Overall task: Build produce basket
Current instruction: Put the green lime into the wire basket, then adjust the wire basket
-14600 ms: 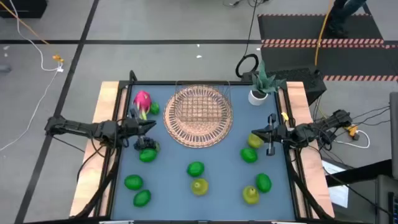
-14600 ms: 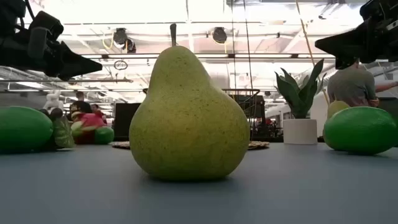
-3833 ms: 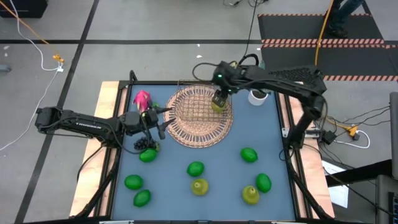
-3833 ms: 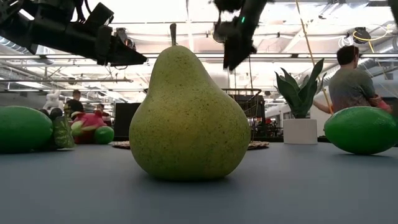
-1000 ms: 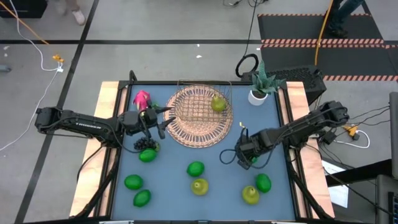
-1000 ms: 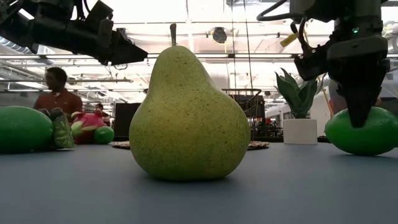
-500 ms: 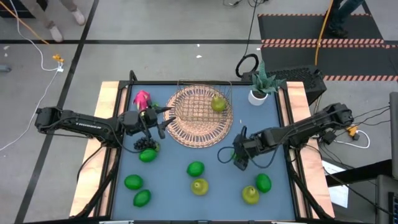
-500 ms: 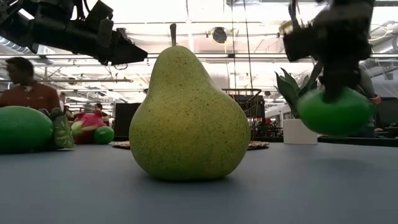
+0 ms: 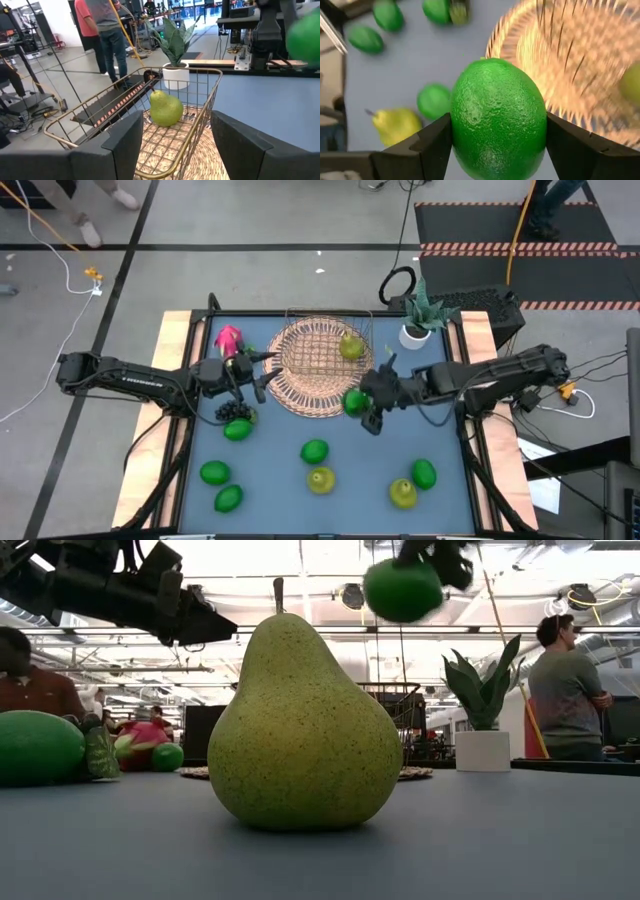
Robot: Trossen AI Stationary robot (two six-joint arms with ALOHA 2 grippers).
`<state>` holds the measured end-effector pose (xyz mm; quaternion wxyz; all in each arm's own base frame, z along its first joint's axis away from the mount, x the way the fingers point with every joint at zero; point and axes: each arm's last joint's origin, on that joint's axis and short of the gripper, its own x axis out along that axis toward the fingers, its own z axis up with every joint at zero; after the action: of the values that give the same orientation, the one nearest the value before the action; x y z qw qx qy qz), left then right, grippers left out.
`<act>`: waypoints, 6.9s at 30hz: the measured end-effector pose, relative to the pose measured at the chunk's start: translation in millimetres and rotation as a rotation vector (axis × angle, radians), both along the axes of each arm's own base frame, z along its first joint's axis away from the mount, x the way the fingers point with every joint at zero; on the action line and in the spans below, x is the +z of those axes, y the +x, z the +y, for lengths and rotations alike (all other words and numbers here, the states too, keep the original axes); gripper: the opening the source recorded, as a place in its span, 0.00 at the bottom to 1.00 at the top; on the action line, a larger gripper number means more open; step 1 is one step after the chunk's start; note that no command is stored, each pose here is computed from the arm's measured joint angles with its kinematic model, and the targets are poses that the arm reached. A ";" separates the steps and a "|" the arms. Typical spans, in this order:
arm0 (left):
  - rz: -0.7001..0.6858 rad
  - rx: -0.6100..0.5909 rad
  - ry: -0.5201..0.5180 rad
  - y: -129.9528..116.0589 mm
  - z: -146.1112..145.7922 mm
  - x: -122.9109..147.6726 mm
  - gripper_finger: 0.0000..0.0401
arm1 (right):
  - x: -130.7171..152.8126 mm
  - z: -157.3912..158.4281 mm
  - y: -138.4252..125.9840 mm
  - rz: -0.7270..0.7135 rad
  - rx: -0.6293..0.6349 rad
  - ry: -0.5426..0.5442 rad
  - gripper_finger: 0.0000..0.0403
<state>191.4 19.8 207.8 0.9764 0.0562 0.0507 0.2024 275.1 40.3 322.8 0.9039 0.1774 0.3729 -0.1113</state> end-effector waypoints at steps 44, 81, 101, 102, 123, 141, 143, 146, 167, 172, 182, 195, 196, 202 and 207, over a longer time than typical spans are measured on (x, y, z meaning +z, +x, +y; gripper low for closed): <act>0.026 0.090 0.056 -2.7 17.9 0.2 0.58 | -27.4 -183.2 132.7 0.264 -0.153 -0.295 0.66; 0.068 0.091 0.009 -3.3 17.4 -5.7 0.58 | -126.5 -200.3 102.1 0.421 -0.166 -0.148 0.66; 0.043 0.091 0.009 -3.0 17.4 -3.5 0.58 | -103.9 -190.8 91.9 0.425 -0.159 -0.155 0.77; 0.042 0.091 0.005 -3.0 17.4 -3.6 0.58 | -98.0 -190.6 90.2 0.414 -0.172 -0.172 0.78; 0.064 0.098 -0.055 -3.7 17.3 -8.3 0.58 | -2.6 -154.7 52.2 0.174 -0.208 -0.264 0.79; 0.112 0.113 -0.172 -5.6 15.6 -17.9 0.58 | 45.8 -52.9 15.0 0.053 -0.182 -0.409 0.72; 0.110 0.109 -0.181 -5.4 14.4 -18.1 0.58 | 37.6 -51.7 22.5 0.093 -0.186 -0.455 0.72; 0.108 0.099 -0.185 -5.0 12.5 -18.0 0.58 | 25.1 -64.0 33.7 0.161 -0.229 -0.529 0.72; 0.137 0.077 -0.171 -4.9 8.4 -19.9 0.58 | -65.1 -164.9 43.0 0.619 -0.203 -0.096 0.72; 0.140 0.076 -0.164 -4.9 8.4 -19.8 0.58 | -64.7 -167.4 43.6 0.618 -0.134 -0.137 0.73; 0.143 0.075 -0.158 -4.9 8.4 -19.8 0.58 | -66.3 -164.6 42.2 0.625 -0.081 -0.070 0.87; 0.142 0.078 -0.157 -5.0 9.0 -19.7 0.58 | -23.0 -159.0 10.7 0.595 -0.284 -0.223 0.87; 0.140 0.080 -0.157 -5.0 9.5 -19.5 0.58 | -17.0 -158.2 6.6 0.570 -0.303 -0.216 0.87; 0.132 0.085 -0.155 -4.9 10.3 -18.8 0.58 | -7.9 -161.2 -6.2 0.544 -0.389 -0.165 0.83; 0.124 0.083 -0.154 -4.7 10.1 -18.0 0.58 | -34.0 -160.5 -9.5 0.612 -0.405 -0.090 0.76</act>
<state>186.7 29.9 189.8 0.9636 -0.0090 0.1286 0.2343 265.6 -120.2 288.8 0.7169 0.1661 0.5782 -0.3523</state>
